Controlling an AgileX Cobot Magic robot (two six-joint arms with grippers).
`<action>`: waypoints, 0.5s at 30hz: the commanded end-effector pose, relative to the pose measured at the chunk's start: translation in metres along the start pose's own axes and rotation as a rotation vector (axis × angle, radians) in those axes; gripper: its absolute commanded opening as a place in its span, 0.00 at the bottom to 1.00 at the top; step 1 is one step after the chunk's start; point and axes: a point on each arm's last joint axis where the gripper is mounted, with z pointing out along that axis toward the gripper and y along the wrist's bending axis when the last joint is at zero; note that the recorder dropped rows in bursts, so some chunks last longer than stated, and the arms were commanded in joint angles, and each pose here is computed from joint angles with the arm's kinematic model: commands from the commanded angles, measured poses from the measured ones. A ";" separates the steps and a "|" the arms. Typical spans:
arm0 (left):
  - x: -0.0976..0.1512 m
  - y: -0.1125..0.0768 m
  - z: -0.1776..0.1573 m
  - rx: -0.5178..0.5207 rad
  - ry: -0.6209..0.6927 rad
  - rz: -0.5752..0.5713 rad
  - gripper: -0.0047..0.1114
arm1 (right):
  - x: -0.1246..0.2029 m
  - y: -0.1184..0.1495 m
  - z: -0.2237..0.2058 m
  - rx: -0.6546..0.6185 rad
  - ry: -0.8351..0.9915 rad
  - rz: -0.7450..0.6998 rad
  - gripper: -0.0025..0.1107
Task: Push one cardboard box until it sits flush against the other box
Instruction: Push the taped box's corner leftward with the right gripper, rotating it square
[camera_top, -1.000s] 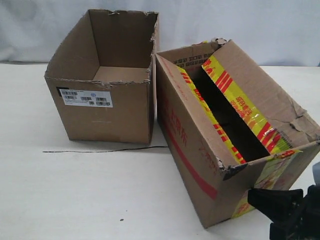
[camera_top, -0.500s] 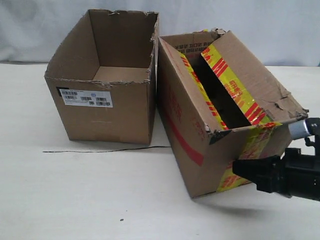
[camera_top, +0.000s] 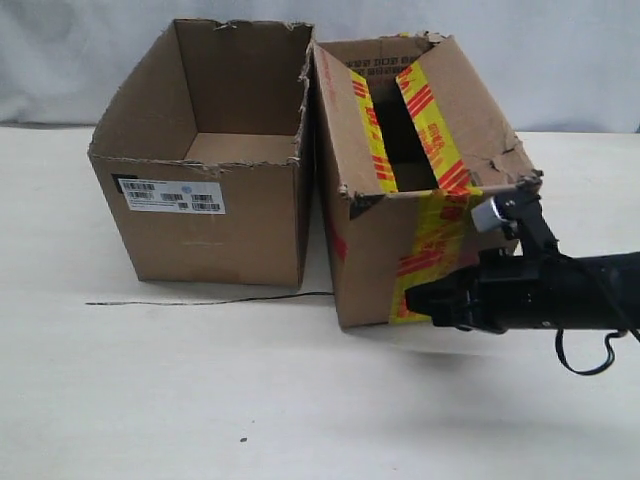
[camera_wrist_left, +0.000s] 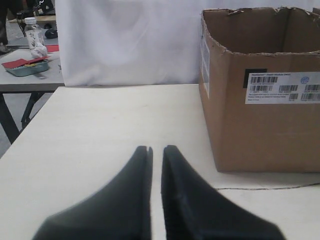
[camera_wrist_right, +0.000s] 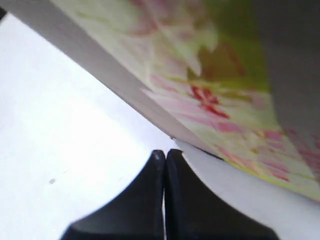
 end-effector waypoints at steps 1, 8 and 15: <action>-0.001 0.000 0.000 0.000 -0.013 -0.006 0.04 | -0.019 -0.002 0.014 0.015 -0.010 -0.029 0.02; -0.001 0.000 0.000 0.000 -0.013 -0.006 0.04 | -0.037 -0.005 0.040 0.002 -0.001 -0.069 0.02; -0.001 0.000 0.000 0.000 -0.013 -0.006 0.04 | -0.047 -0.010 0.048 -0.001 -0.015 -0.063 0.02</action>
